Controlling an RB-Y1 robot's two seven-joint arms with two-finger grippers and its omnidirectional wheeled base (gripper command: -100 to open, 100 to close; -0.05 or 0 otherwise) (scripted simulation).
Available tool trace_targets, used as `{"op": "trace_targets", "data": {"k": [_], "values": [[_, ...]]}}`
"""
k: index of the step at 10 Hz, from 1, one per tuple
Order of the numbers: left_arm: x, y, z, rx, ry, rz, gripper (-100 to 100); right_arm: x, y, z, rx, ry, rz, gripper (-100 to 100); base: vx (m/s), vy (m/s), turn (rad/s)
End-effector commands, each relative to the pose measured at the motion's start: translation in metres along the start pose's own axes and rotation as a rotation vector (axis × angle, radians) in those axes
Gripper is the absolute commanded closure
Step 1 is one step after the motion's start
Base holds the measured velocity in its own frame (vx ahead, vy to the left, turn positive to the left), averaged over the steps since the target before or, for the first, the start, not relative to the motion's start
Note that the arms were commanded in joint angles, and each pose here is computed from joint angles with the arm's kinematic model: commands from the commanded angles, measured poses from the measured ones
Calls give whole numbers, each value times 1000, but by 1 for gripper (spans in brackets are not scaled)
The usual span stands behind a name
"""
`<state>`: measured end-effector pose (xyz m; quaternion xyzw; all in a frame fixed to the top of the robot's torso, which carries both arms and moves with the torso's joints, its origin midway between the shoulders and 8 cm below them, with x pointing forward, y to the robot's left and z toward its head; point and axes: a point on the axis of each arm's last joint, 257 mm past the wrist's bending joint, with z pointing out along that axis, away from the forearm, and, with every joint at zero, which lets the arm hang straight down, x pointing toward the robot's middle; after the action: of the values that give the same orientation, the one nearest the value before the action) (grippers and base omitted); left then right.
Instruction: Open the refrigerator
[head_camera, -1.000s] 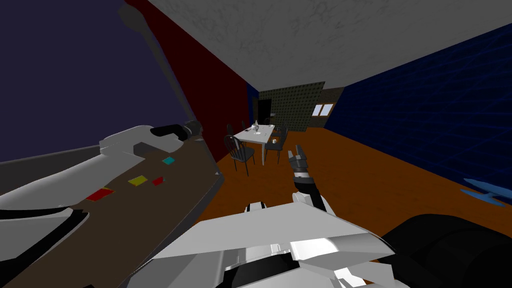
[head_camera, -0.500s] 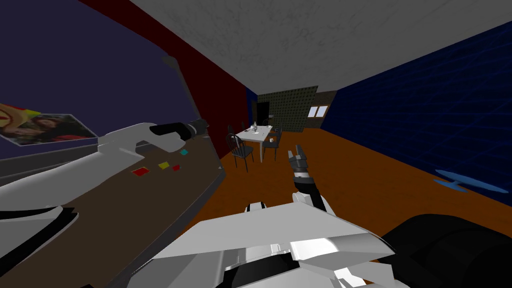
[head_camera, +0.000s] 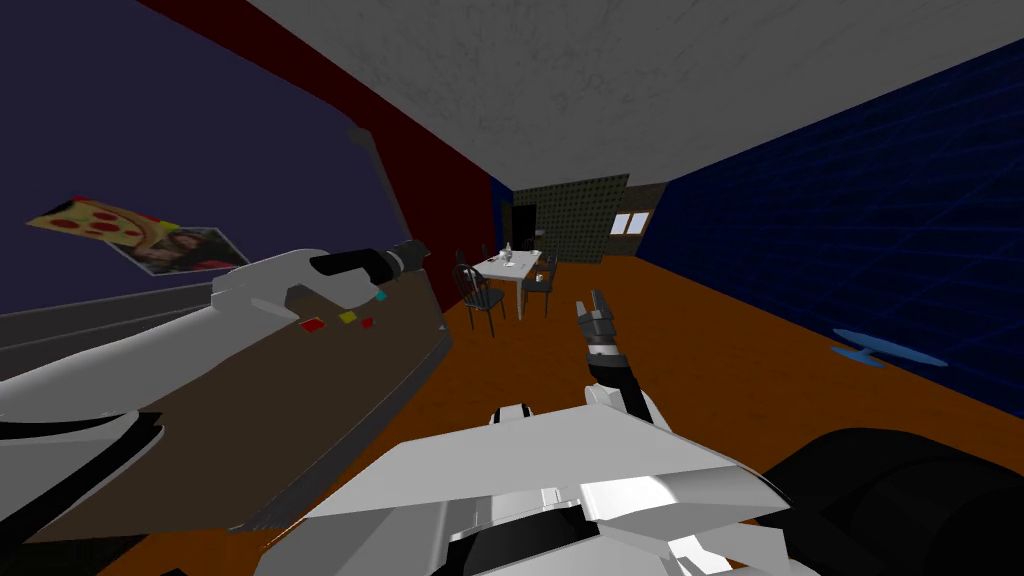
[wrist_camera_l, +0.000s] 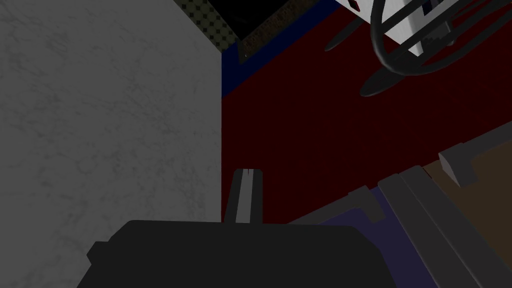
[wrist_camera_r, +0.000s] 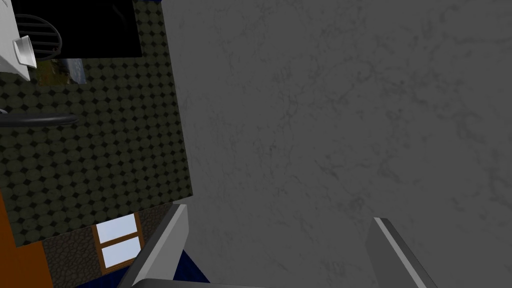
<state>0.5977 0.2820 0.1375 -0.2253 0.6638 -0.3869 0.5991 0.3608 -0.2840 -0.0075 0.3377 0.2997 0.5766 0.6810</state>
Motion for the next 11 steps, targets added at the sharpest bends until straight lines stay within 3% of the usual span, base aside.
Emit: {"op": "trace_targets", "data": {"k": [1,11], "values": [[-8,6,1,-12,-16,12,-100,0,0,0,0,0,0,0,161,94,-32],[-51,40,1,-81,-101,72,-100,0,0,0,0,0,-1,0,191,132,-35]]}}
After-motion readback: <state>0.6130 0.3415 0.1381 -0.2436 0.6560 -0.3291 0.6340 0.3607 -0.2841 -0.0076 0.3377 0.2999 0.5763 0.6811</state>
